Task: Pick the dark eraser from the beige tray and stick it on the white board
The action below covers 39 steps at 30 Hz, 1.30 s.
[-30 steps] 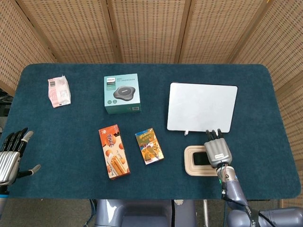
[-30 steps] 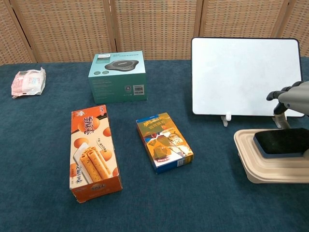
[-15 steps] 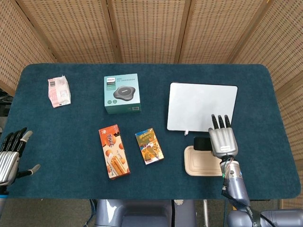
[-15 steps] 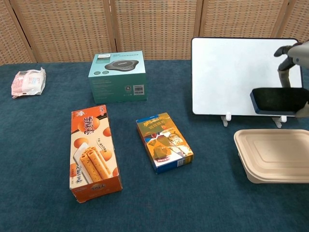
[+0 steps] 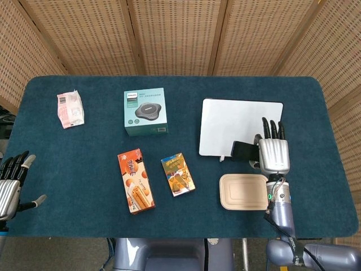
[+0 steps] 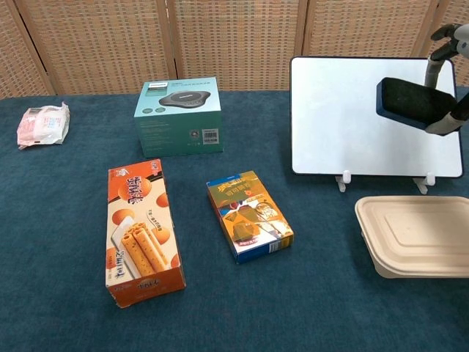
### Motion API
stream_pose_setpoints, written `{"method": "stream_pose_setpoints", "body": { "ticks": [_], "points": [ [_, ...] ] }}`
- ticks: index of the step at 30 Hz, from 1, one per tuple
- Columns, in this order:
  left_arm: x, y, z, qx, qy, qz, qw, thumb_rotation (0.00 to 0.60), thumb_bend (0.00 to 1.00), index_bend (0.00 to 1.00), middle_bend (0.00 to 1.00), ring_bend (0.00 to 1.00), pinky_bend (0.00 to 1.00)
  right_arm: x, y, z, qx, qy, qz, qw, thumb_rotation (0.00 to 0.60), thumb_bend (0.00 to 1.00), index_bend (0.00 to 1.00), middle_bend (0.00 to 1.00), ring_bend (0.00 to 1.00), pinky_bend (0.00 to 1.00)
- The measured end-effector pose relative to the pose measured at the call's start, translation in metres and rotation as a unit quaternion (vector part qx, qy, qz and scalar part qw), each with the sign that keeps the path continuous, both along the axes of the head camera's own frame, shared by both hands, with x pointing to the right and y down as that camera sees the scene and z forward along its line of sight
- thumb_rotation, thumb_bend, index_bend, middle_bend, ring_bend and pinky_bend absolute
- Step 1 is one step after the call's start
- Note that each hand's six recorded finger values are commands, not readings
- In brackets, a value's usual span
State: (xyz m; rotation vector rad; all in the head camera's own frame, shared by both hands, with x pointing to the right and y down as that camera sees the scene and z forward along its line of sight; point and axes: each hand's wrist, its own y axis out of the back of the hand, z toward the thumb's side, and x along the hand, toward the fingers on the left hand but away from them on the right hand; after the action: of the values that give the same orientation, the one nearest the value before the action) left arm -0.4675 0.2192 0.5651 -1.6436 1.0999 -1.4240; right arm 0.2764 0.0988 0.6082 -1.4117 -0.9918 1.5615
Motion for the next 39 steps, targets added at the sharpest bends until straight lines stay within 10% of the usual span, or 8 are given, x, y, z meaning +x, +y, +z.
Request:
{"method": "stream_pose_setpoints", "body": {
  "ticks": [26,39],
  "points": [
    [-0.001,-0.003,0.017,-0.018,0.002,-0.005,0.9998,0.6,0.14,0.0,0.0,0.0,0.0,0.028,-0.026,0.061,0.148,0.018,0.036,0.9882,0.6,0.11,0.6,0.06,0.0,0.0],
    [-0.002,-0.003,0.021,-0.025,-0.001,-0.006,0.9997,0.6,0.14,0.0,0.0,0.0,0.0,0.023,-0.027,0.084,0.145,0.017,0.035,0.9887,0.6,0.11,0.6,0.06,0.0,0.0]
  ]
}}
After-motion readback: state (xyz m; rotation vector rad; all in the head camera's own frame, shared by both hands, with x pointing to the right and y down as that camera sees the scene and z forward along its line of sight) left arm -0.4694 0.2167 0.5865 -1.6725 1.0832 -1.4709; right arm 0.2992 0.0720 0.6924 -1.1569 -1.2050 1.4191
